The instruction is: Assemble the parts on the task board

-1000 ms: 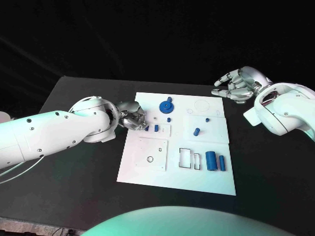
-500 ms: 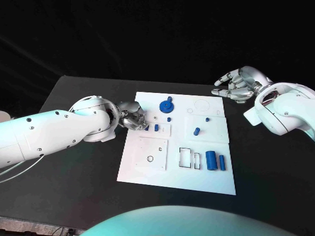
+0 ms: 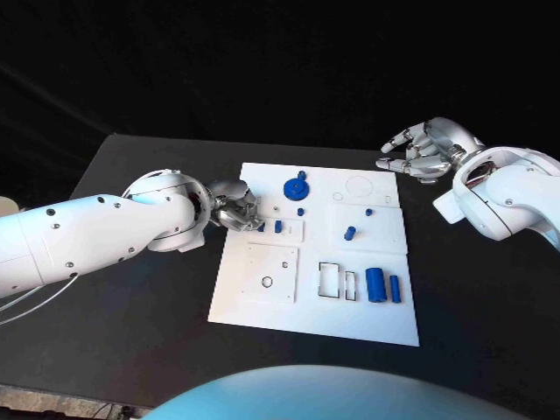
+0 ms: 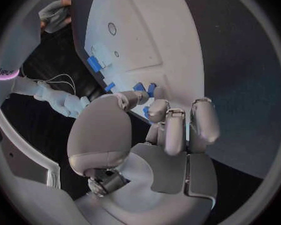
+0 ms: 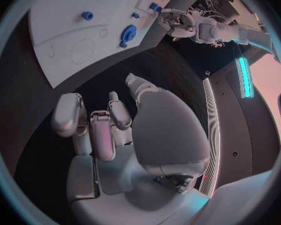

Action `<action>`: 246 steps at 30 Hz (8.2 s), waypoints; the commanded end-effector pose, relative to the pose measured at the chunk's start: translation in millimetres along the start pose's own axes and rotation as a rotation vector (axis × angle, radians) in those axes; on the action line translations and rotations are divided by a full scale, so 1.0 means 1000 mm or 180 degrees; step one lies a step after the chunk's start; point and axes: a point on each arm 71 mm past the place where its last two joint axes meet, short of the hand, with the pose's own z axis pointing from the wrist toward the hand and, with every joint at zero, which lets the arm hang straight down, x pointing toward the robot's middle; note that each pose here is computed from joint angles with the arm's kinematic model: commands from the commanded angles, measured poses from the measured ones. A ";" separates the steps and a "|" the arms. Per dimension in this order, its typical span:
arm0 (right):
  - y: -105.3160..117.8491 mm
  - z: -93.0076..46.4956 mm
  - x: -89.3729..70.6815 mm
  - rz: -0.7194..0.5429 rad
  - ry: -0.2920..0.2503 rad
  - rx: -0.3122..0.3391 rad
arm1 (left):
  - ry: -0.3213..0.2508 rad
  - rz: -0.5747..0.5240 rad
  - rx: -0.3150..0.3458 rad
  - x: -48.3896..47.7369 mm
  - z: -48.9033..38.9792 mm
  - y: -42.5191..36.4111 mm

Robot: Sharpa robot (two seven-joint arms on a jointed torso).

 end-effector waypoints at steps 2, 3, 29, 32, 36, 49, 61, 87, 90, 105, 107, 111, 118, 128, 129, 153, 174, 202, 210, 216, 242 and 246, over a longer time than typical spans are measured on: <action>-0.001 0.000 0.000 -0.0010 0.0006 -0.0007 | 0.0120 -0.0051 0.0010 0.0044 0.0003 -0.0012; -0.001 0.000 0.000 -0.0010 0.0006 -0.0006 | 0.0122 -0.0060 0.0010 0.0044 0.0003 -0.0013; -0.001 -0.001 0.000 -0.0004 0.0001 -0.0003 | 0.0081 -0.0213 -0.0033 0.0028 0.0020 0.0009; -0.001 -0.001 0.000 -0.0003 0.0000 -0.0002 | 0.0074 -0.0225 -0.0043 0.0024 0.0022 0.0016; -0.001 -0.001 0.000 -0.0003 0.0000 -0.0003 | 0.0071 -0.0236 -0.0053 0.0022 0.0024 0.0023; -0.002 -0.001 0.000 -0.0002 -0.0002 0.0003 | 0.0072 -0.0264 -0.0086 0.0015 0.0031 0.0048; -0.002 -0.001 0.000 -0.0002 -0.0003 0.0003 | 0.0065 -0.0269 -0.0110 0.0009 0.0040 0.0063; -0.002 -0.001 0.000 -0.0003 -0.0005 0.0005 | 0.0068 -0.0289 -0.0143 0.0007 0.0049 0.0077; -0.002 -0.001 0.000 -0.0003 -0.0006 0.0006 | 0.0068 -0.0291 -0.0145 0.0007 0.0050 0.0077; -0.002 0.000 0.000 0.0006 -0.0003 0.0004 | 0.0088 -0.0308 -0.0162 0.0010 0.0052 0.0083; -0.002 0.000 0.000 0.0007 -0.0004 0.0005 | 0.0092 -0.0310 -0.0169 0.0011 0.0052 0.0084; -0.002 0.000 0.000 0.0007 -0.0005 0.0006 | 0.0092 -0.0313 -0.0176 0.0011 0.0052 0.0087; -0.003 0.000 -0.001 0.0007 -0.0012 0.0011 | 0.0092 -0.0315 -0.0184 0.0011 0.0054 0.0089; -0.003 0.000 -0.001 0.0007 -0.0012 0.0013 | 0.0068 -0.0324 -0.0179 0.0005 0.0054 0.0088; -0.003 0.000 -0.001 0.0007 -0.0013 0.0014 | 0.0063 -0.0326 -0.0177 0.0004 0.0054 0.0087; -0.004 -0.001 -0.002 0.0008 -0.0014 0.0014 | -0.0009 -0.0426 -0.0126 -0.0015 0.0037 0.0073; -0.007 -0.001 -0.005 0.0031 -0.0075 0.0033 | -0.0876 -0.0285 0.1022 -0.0426 0.0089 -0.0483; -0.004 0.001 0.000 0.0029 -0.0021 0.0004 | -0.0427 0.1503 0.1192 -0.0060 0.0559 -0.0910; -0.003 0.002 0.001 0.0029 -0.0009 -0.0003 | -0.0347 0.1539 0.1144 -0.0037 0.0602 -0.0932; -0.002 0.002 0.002 0.0028 0.0006 -0.0006 | -0.0317 0.1547 0.1096 -0.0034 0.0628 -0.0931; -0.001 0.003 0.004 0.0030 0.0025 -0.0013 | -0.0234 0.1566 0.1033 -0.0016 0.0723 -0.0920; -0.001 0.003 0.004 0.0031 0.0025 -0.0013 | -0.0219 0.1570 0.1026 -0.0010 0.0729 -0.0914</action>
